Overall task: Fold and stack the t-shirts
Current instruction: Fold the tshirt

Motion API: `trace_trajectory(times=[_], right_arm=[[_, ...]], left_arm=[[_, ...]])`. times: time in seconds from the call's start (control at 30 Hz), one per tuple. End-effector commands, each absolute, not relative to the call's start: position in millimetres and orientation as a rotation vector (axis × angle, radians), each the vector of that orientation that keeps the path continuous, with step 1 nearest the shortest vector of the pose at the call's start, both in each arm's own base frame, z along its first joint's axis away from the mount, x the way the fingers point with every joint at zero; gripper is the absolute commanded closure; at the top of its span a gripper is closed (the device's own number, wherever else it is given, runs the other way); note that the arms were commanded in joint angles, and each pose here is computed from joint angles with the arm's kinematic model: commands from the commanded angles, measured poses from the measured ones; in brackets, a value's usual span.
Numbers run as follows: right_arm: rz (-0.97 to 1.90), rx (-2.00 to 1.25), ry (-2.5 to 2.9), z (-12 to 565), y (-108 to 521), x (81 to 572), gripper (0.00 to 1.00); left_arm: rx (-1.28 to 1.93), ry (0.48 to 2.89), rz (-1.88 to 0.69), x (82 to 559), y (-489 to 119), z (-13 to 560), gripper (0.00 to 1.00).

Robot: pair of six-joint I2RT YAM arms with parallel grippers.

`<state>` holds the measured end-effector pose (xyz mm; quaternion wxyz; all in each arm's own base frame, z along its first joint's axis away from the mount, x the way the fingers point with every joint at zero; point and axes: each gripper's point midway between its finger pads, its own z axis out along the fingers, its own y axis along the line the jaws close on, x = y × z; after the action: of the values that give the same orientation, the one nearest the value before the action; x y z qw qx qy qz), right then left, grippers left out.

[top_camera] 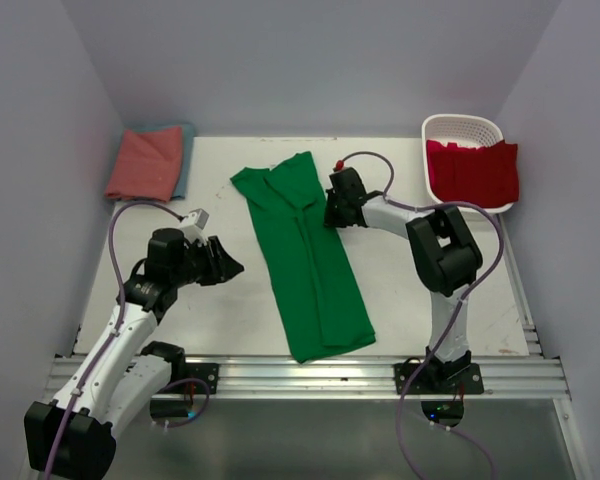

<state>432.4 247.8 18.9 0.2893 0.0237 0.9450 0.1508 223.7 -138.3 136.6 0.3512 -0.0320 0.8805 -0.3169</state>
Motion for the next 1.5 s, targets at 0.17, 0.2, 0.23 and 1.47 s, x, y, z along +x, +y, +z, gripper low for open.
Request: trace_trajectory(times=[0.17, 0.2, 0.23, 1.47], right_arm=[[0.161, 0.086, 2.636, -7.1, 214.8, 344.1, 1.0], [0.152, 0.069, 2.638, -5.6, 218.2, 335.9, 1.0], [0.13, 0.076, 2.633, -3.7, 214.5, 330.2, 1.0], [0.362, 0.095, 2.487, 50.6, 249.2, 464.2, 0.51]], left_arm=[[-0.082, 2.243, -0.842, 236.3, -142.9, 142.3, 0.56], [-0.082, 2.248, -0.843, 236.8, -143.3, 141.0, 0.56], [-0.076, 2.245, -0.849, 238.1, -144.5, 141.6, 0.56], [-0.067, 2.237, -0.813, 237.4, -139.7, 152.1, 0.56]])
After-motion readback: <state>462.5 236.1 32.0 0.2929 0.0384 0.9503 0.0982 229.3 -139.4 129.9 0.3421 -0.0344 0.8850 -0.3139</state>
